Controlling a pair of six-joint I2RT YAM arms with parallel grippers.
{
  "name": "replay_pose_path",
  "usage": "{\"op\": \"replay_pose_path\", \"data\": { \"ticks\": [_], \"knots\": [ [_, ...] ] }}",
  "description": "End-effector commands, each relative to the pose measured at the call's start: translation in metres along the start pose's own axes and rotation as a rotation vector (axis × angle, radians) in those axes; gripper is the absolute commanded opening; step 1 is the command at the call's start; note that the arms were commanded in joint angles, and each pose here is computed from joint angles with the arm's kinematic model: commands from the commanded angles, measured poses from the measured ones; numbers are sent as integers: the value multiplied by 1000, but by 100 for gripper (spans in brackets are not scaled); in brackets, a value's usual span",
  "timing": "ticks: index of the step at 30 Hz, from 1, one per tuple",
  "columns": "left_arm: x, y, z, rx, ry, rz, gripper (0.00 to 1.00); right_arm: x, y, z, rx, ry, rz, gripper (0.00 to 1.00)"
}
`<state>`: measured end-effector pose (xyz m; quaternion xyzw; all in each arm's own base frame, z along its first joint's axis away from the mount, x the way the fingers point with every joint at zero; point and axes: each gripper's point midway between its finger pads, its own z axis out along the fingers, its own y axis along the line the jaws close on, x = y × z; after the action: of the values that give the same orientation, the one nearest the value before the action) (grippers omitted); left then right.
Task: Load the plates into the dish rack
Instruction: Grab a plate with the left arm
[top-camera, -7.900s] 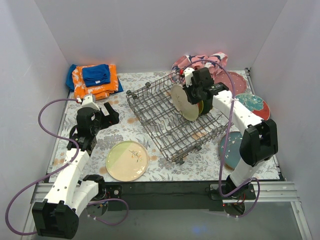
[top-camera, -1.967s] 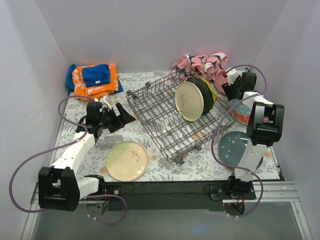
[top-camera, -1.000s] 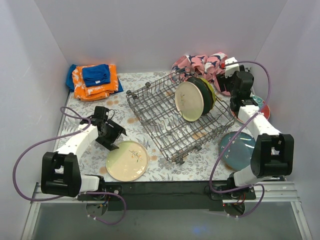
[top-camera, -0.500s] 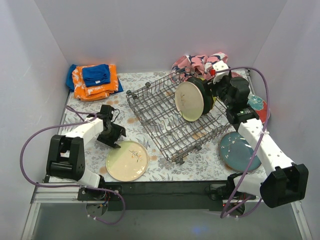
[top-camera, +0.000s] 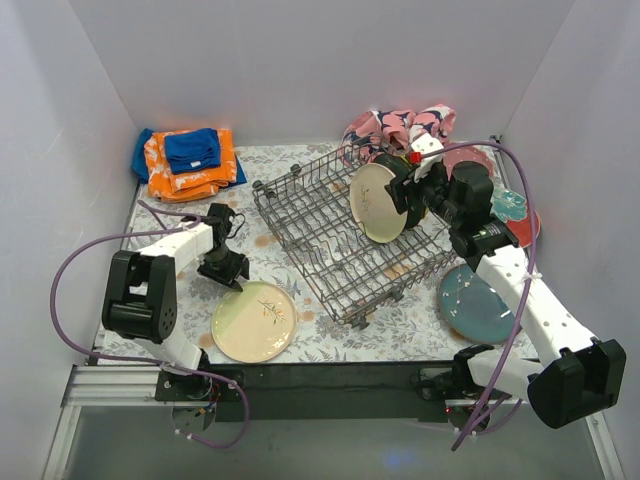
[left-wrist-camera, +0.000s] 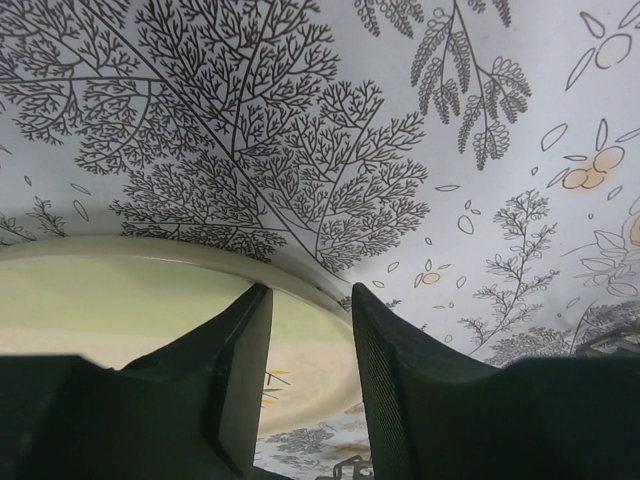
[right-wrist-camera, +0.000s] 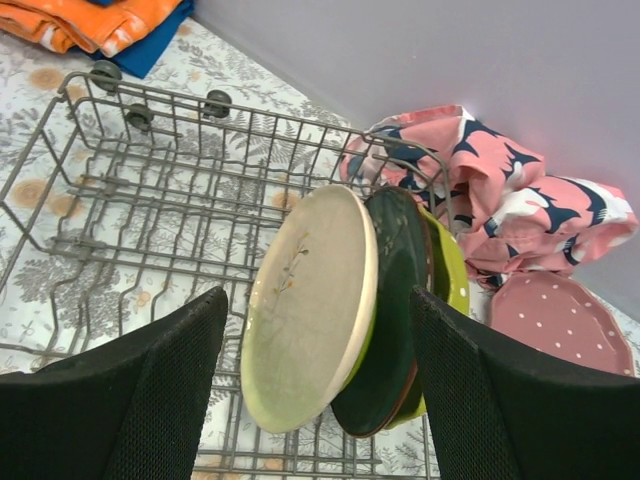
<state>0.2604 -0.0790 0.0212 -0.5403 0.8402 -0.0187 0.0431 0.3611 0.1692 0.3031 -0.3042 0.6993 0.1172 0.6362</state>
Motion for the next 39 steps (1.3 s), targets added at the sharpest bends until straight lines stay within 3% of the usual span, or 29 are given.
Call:
{"op": "replay_pose_path", "data": {
  "ticks": [1,14,20,22,25,31,34,35,39],
  "knots": [
    [-39,-14,22,-29,-187,-2,34,-25,13,-6,-64,-60,15,78],
    [-81,-37,31,-55,-220,-14,33,-30,53,-6,-230,-42,7,78],
    [-111,-53,32,-46,-229,-28,32,-31,99,-8,-419,-22,-56,78],
    [-119,-59,32,-44,-230,-29,32,-33,120,-14,-527,-35,-89,86],
    [-146,-60,30,-41,-243,-69,32,-30,144,-18,-641,-39,-112,88],
    [-179,-66,24,-34,-262,-77,33,-26,173,-9,-724,0,-130,89],
    [-186,-74,16,-12,-265,-47,38,-26,189,-6,-791,17,-134,89],
    [-186,-77,12,-3,-264,-42,45,-19,195,-2,-820,39,-134,89],
    [-189,-91,-21,85,-279,7,55,-12,220,-2,-932,62,-183,91]
  ]
}}
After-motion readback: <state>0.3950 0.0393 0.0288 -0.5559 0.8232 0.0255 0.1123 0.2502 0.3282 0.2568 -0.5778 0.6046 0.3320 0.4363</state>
